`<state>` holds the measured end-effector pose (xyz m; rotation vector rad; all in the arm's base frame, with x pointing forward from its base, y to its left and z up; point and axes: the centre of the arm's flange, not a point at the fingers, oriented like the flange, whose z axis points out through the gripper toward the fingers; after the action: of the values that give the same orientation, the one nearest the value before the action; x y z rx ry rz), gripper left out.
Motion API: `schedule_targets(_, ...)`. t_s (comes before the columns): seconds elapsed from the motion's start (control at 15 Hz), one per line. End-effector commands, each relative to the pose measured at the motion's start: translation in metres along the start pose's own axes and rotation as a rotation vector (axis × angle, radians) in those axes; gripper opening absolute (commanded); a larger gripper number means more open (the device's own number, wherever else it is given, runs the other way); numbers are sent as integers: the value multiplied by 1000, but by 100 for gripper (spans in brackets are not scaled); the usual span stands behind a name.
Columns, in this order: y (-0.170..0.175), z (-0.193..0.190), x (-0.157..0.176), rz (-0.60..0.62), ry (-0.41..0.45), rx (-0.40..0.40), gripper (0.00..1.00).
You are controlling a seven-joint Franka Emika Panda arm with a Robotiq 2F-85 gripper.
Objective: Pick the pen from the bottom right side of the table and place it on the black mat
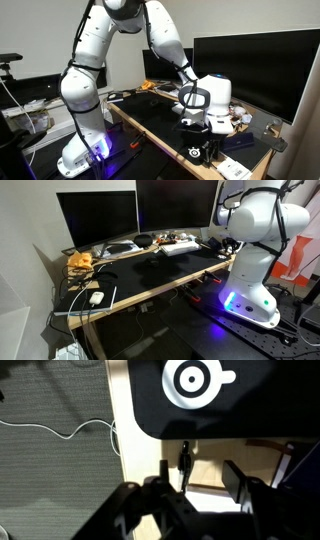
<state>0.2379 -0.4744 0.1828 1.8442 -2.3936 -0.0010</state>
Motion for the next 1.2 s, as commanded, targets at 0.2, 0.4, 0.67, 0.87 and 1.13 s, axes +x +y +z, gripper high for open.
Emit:
schedule_targets(0.2,-1,9,4,25,-8,-34,3)
schedule_targets(0.4,9,9,1,15,-6,-32,2)
schedule_targets(0.67,23,2,-4,-7,-9,-27,3)
schedule_targets(0.87,36,-1,-7,-30,-15,-25,3)
schedule_targets(1.13,51,-7,-16,-75,-22,-25,3)
